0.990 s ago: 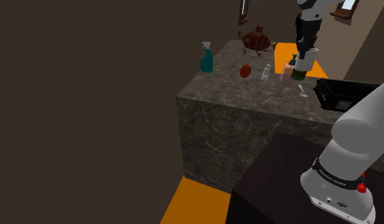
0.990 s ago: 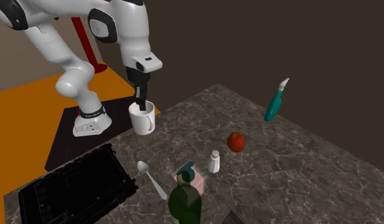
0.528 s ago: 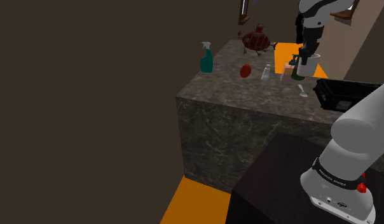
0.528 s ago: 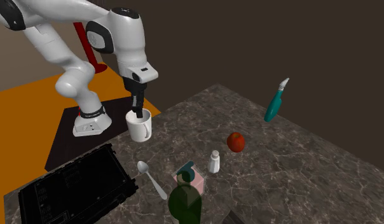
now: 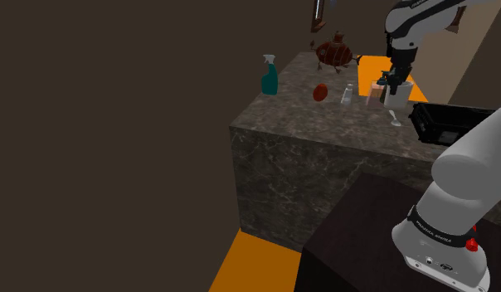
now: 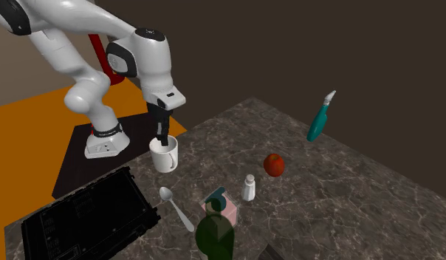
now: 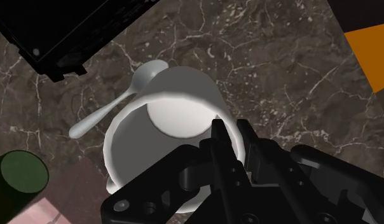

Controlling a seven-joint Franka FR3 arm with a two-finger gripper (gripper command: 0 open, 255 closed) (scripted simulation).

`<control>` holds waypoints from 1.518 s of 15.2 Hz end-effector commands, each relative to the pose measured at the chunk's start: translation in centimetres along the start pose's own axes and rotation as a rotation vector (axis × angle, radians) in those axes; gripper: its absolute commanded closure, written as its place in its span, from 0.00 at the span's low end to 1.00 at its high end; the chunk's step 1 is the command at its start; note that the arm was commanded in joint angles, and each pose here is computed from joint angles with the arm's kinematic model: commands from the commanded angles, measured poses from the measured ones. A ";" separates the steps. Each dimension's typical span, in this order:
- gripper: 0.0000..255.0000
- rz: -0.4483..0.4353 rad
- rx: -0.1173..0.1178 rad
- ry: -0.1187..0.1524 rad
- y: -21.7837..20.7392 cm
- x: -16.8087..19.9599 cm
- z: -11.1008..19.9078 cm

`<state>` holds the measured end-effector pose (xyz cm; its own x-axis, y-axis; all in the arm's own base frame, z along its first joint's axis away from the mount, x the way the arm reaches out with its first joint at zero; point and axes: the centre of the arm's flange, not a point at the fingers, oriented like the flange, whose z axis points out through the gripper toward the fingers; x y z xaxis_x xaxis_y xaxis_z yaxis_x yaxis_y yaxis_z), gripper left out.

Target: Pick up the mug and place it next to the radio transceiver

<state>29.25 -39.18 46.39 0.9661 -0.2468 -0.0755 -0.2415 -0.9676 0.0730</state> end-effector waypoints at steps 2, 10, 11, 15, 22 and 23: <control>1.00 0.000 0.000 0.001 -0.1 0.1 1.6; 1.00 0.000 0.000 0.001 -0.4 0.4 5.8; 1.00 0.000 0.000 0.001 -0.4 0.4 6.3; 1.00 0.000 0.000 0.001 -0.6 0.6 8.4; 1.00 0.000 0.000 0.001 -0.7 0.6 9.4; 1.00 0.000 0.000 0.001 -0.7 0.6 9.4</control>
<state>29.17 -39.18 36.94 0.9661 -0.2470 -0.0751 -0.2417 -0.9676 0.0731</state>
